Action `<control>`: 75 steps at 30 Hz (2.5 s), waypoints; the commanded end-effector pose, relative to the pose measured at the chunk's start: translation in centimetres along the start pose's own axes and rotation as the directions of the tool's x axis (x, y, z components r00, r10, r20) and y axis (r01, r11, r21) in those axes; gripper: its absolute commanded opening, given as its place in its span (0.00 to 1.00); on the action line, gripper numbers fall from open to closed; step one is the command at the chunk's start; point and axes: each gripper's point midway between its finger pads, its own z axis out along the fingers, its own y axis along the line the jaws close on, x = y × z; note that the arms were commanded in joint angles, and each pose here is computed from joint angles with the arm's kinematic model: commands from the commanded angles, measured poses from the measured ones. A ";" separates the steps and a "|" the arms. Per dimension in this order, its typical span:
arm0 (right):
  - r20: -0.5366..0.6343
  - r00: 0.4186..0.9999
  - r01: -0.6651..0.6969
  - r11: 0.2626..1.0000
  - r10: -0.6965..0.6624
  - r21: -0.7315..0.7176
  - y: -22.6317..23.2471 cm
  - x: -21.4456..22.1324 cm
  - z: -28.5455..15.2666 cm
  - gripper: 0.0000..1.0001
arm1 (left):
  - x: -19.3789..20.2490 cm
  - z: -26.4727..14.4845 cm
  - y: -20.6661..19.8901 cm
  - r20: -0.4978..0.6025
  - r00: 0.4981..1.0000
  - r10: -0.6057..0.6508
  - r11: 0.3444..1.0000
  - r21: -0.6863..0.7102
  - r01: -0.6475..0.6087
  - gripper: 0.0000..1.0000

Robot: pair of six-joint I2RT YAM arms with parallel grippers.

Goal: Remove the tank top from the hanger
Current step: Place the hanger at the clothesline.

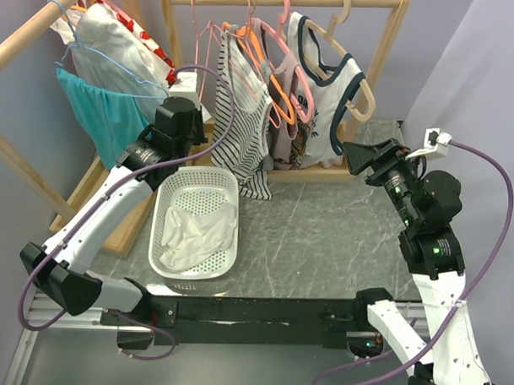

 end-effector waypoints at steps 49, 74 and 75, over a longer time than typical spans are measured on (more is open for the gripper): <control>-0.276 0.874 0.281 0.881 -0.399 -0.381 11.5 6.1 11.7 0.66 | 0.1 -5.1 -11.2 0.026 0.999 0.024 0.761 0.648 -0.035 1.00; -0.286 0.853 0.281 0.846 -0.436 -0.452 13.0 8.0 16.8 0.50 | 2.3 -3.2 -10.3 -0.021 0.997 0.077 0.809 0.586 -0.050 0.99; -0.276 0.855 0.298 0.851 -0.440 -0.433 12.9 7.9 17.0 0.50 | 2.3 -3.2 -10.2 -0.023 0.997 0.079 0.810 0.584 -0.051 0.99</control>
